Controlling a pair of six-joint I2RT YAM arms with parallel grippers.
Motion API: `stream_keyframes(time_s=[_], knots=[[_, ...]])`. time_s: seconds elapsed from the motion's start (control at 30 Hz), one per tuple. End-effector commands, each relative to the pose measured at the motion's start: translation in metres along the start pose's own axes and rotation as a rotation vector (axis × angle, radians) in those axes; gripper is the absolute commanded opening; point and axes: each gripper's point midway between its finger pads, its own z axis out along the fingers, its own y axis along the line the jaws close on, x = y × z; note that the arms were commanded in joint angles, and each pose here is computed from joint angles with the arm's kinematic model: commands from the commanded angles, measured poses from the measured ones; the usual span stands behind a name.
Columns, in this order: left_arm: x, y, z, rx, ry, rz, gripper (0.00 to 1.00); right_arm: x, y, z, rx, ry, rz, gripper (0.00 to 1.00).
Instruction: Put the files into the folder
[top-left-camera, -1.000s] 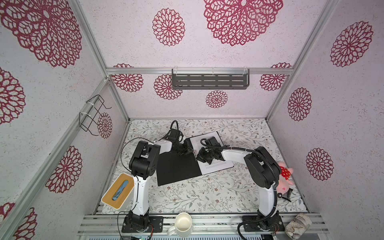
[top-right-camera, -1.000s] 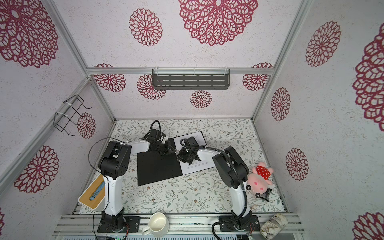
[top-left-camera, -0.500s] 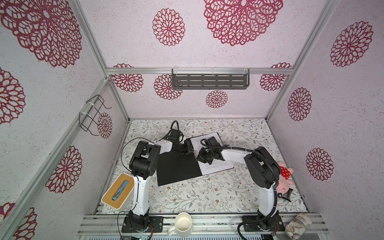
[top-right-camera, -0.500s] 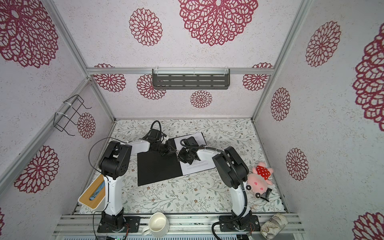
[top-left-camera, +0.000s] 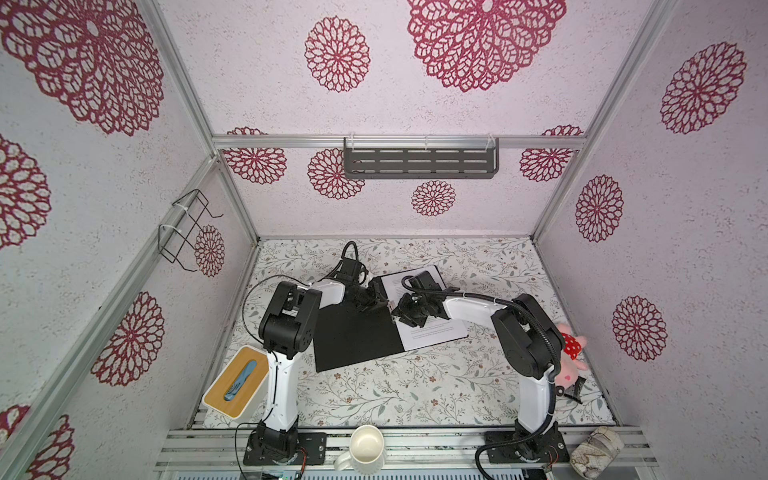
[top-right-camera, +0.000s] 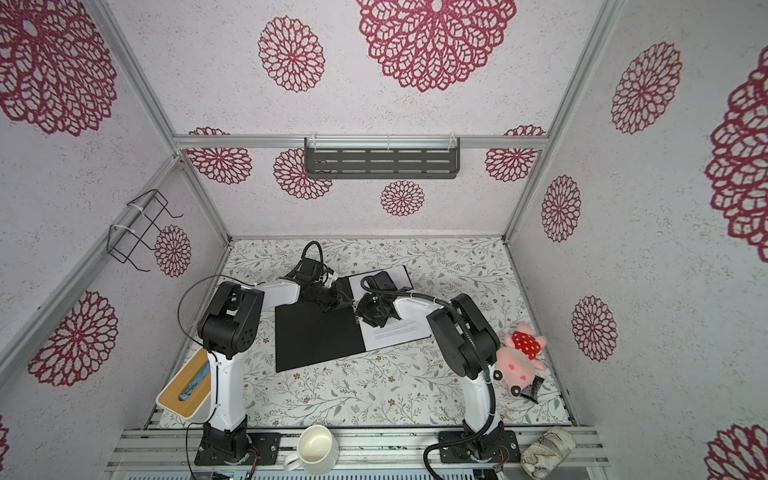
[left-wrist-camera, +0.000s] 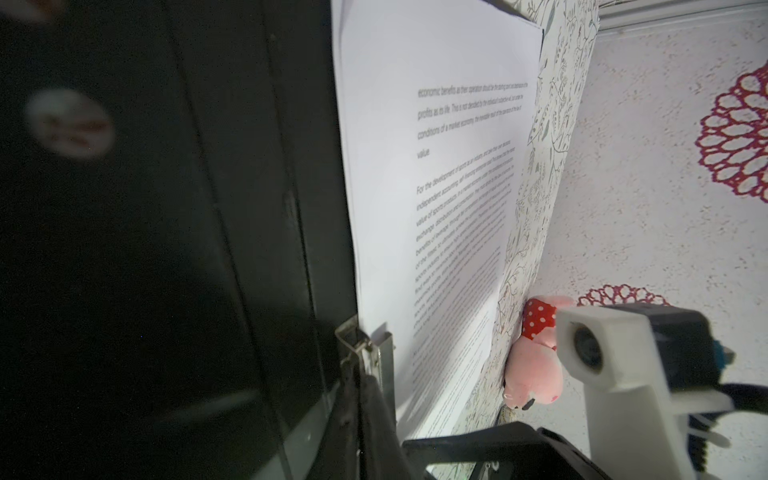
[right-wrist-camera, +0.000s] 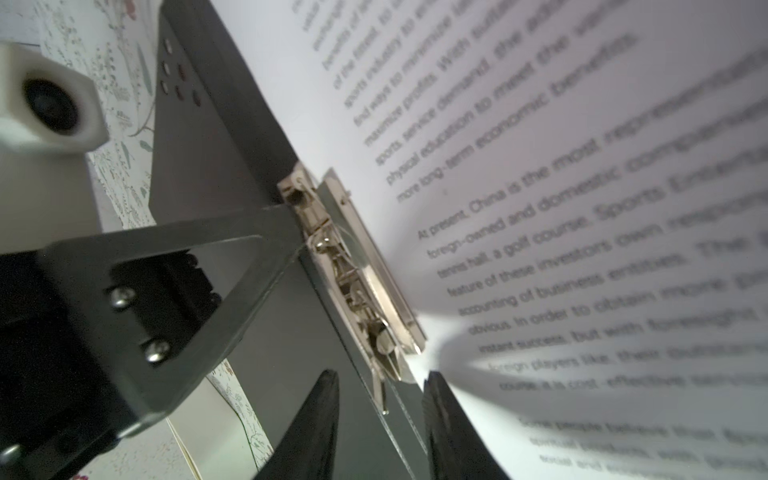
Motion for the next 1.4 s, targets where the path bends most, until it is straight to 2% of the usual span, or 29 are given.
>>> stream_keyframes(time_s=[0.0,0.13,0.27,0.5,0.63,0.87,1.13,1.17,1.27,1.37], knots=[[0.022,0.019,0.014,-0.041,0.072,-0.015,0.07,-0.018,0.039,-0.035,-0.085,-0.094,-0.082,0.44],[0.022,0.018,0.012,-0.04,0.074,-0.009,0.09,-0.032,0.037,-0.05,-0.07,-0.162,-0.161,0.58],[0.022,0.013,0.007,-0.036,0.065,-0.002,0.14,-0.058,0.012,-0.069,0.01,-0.262,-0.247,0.68],[0.018,0.001,0.001,-0.012,0.051,0.017,0.23,-0.1,-0.051,-0.1,0.168,-0.375,-0.32,0.79],[0.015,-0.005,-0.004,-0.005,0.034,0.013,0.35,-0.115,-0.076,-0.113,0.238,-0.431,-0.369,0.86],[0.007,-0.024,-0.021,0.001,-0.013,0.014,0.54,-0.128,-0.098,-0.121,0.221,-0.455,-0.388,0.87],[0.008,-0.017,-0.043,-0.084,-0.094,-0.012,0.72,-0.126,-0.12,-0.113,0.192,-0.398,-0.414,0.88],[0.009,-0.012,-0.045,-0.104,-0.104,-0.02,0.76,-0.125,-0.121,-0.111,0.184,-0.39,-0.42,0.88],[0.009,-0.013,-0.068,-0.14,-0.169,-0.017,0.98,-0.123,-0.124,-0.109,0.159,-0.378,-0.434,0.87],[0.014,0.005,-0.087,-0.198,-0.216,-0.049,0.98,-0.122,-0.125,-0.105,0.128,-0.363,-0.442,0.87]])
